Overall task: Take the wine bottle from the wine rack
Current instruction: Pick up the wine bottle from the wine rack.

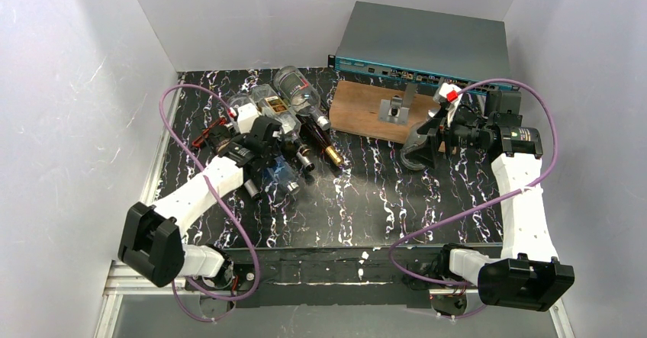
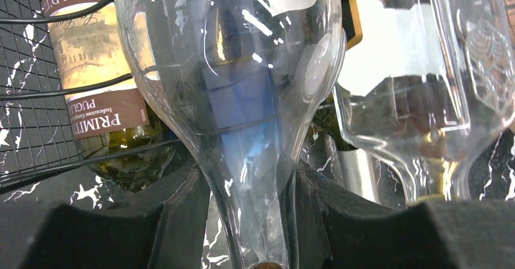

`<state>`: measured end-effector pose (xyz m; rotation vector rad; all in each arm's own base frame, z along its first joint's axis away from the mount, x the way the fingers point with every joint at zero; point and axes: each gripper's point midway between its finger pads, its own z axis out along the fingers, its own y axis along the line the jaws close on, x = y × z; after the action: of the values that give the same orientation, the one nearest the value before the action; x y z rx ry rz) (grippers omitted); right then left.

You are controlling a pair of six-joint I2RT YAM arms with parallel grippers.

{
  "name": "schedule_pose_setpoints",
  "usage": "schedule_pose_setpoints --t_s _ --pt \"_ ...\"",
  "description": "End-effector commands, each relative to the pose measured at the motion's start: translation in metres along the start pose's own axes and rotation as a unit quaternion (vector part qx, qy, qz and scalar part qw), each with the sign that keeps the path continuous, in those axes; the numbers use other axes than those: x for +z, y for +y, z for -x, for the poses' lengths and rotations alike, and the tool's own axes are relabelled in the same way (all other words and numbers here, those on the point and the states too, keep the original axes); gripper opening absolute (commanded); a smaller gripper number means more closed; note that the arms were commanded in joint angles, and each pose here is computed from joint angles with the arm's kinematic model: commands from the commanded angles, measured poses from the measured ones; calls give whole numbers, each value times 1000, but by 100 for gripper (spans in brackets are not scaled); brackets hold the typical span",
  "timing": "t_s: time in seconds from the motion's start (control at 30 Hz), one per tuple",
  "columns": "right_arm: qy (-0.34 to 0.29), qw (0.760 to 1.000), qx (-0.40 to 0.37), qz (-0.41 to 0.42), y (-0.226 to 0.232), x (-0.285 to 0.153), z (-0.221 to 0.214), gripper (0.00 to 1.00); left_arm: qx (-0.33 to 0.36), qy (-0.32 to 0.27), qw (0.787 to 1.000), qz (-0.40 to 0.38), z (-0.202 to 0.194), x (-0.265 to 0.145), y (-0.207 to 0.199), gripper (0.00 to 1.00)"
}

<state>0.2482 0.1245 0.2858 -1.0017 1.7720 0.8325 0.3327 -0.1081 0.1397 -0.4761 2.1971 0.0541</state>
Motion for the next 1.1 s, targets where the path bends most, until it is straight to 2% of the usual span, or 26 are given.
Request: schedule_pose_setpoints --t_s 0.0,0.33,0.77,1.07 --pt "-15 1000 -9 9 2 0 6 98 -16 -55 998 -33 34 -28 0 0" --pt "-18 1000 -8 12 3 1 6 98 -11 -66 996 -52 35 -42 8 0" --pt "-20 1000 -5 15 3 3 2 98 18 -119 991 -66 59 -61 18 0" --pt "-20 1000 -3 15 3 3 1 98 10 -131 989 -66 62 -67 24 0"
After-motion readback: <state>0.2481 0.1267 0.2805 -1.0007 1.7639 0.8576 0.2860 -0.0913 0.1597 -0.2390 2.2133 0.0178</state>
